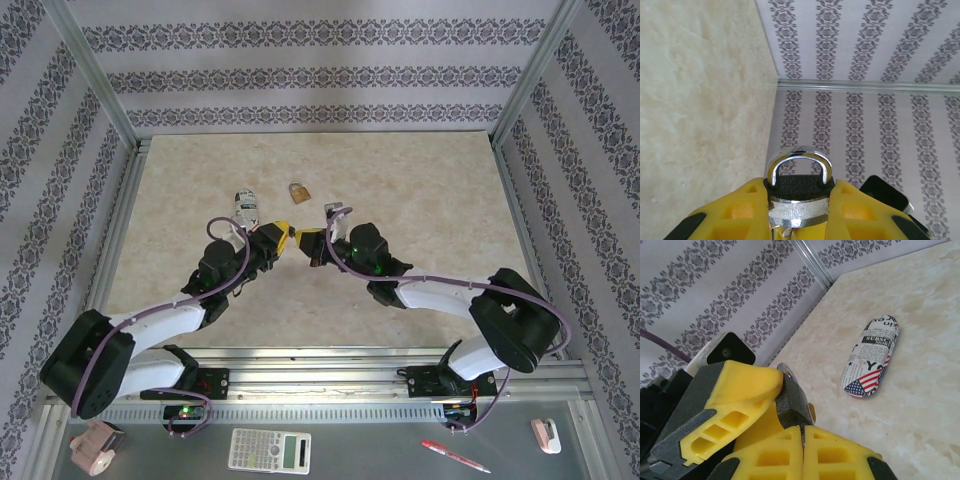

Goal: Unlock with the key

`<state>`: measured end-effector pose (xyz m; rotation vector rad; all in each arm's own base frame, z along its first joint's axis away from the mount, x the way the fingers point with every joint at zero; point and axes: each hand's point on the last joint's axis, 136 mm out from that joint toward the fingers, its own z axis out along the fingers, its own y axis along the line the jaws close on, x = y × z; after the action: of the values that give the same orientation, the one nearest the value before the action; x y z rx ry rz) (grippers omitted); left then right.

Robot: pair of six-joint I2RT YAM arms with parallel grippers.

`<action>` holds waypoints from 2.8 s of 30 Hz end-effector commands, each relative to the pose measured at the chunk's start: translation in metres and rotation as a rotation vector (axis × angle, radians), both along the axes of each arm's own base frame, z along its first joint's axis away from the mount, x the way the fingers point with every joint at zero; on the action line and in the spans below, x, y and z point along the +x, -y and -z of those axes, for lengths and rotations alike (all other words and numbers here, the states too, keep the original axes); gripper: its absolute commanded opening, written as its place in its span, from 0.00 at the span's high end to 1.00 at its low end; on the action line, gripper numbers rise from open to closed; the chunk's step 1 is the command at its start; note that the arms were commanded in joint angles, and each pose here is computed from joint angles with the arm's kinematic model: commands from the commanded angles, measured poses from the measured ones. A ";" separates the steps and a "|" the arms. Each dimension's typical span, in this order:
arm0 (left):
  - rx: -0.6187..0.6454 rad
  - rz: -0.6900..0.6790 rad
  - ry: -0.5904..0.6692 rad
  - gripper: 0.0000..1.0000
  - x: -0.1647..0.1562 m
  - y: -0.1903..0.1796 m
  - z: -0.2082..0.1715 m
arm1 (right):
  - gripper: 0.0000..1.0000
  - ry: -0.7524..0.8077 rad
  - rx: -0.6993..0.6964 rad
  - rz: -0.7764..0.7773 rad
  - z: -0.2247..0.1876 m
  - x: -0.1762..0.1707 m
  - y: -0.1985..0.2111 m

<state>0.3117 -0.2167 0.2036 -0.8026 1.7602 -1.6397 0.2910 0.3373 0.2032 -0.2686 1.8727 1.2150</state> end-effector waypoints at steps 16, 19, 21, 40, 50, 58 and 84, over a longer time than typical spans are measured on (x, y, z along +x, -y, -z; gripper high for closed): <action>0.001 0.179 0.395 1.00 -0.020 0.026 -0.067 | 1.00 -0.093 0.109 -0.082 -0.040 -0.006 0.029; 0.067 0.197 0.386 1.00 -0.022 0.026 -0.060 | 1.00 -0.141 0.091 -0.066 -0.029 -0.008 0.034; 0.136 0.221 0.379 1.00 -0.025 0.028 -0.055 | 0.89 -0.165 0.065 -0.056 -0.021 -0.011 0.038; 0.746 0.305 0.097 0.76 -0.027 0.001 0.017 | 0.47 -0.192 -0.402 0.157 0.023 -0.013 0.101; 0.947 0.362 -0.090 0.48 -0.039 -0.024 0.053 | 0.29 -0.235 -0.504 0.165 0.054 -0.026 0.116; 1.061 0.196 -0.147 0.28 -0.028 -0.080 0.043 | 0.15 -0.126 -0.483 0.149 0.044 -0.060 0.122; 1.419 0.259 -0.408 0.19 0.057 -0.132 0.078 | 0.02 -0.158 -0.551 0.232 0.030 -0.038 0.143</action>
<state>0.3692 -0.0958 0.1236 -0.2083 2.6750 -0.0926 0.2469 0.1840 0.1553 -0.1863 2.3141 0.5257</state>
